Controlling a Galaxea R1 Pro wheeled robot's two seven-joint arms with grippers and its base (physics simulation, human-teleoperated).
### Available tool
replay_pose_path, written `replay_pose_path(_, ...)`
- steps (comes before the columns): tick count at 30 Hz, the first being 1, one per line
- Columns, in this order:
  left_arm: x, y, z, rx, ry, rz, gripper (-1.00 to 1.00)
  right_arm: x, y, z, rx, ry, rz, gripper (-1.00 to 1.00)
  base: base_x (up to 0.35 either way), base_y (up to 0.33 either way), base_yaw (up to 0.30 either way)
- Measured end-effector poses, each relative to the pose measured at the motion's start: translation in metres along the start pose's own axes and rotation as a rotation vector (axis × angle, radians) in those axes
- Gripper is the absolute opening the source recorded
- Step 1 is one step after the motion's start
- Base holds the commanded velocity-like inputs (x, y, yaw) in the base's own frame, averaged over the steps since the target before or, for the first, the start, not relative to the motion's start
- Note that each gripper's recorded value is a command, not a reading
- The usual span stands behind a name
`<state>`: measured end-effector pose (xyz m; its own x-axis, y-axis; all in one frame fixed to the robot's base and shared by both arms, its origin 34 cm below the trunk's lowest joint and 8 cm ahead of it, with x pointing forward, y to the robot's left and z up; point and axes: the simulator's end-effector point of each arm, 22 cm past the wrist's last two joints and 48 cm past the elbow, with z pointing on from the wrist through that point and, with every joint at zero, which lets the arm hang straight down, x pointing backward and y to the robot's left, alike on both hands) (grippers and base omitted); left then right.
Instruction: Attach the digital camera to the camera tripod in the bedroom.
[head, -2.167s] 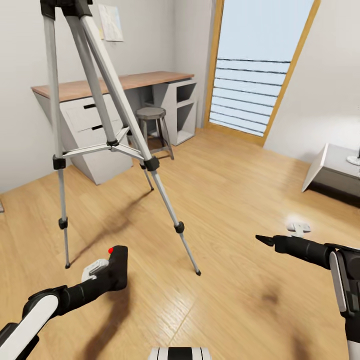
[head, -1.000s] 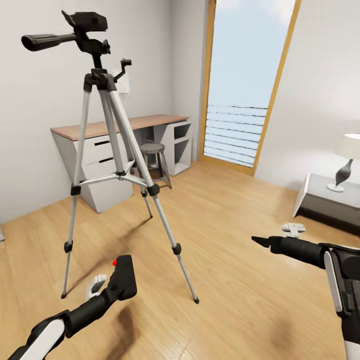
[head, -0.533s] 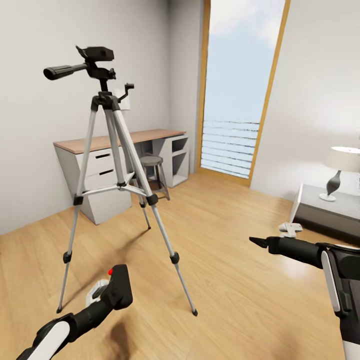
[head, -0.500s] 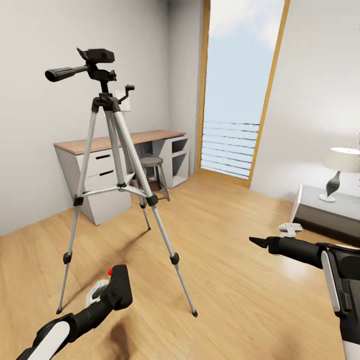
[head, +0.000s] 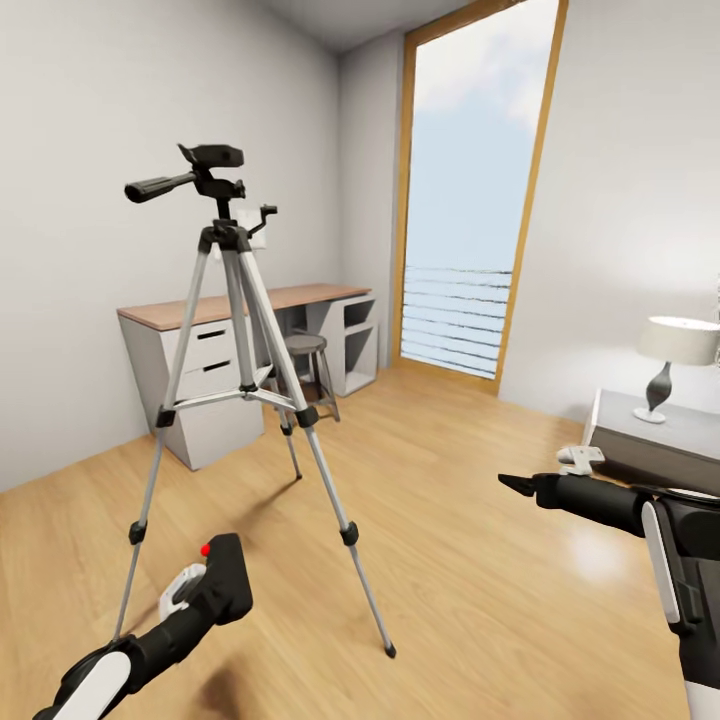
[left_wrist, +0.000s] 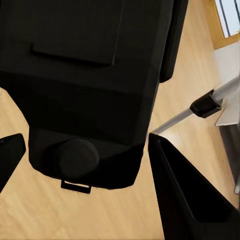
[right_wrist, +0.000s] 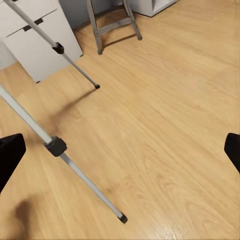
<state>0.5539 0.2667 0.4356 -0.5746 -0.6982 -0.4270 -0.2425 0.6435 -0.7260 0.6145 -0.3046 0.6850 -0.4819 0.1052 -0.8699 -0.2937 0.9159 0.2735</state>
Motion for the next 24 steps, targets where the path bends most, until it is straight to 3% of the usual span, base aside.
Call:
replay_pose_path(11,-0.011,0.001,-0.010,-0.047,-0.037,0.011,-1.00,-0.017,0.010,-0.017,-0.006,-0.040,-0.018,1.00,0.000,0.000,0.000)
replay_pose_path(24,-0.022,-0.016,-0.022,-0.019,-0.068,0.028,-1.00,-0.036,0.027,-0.037,-0.039,-0.089,-0.035,1.00,0.000,0.000,0.000)
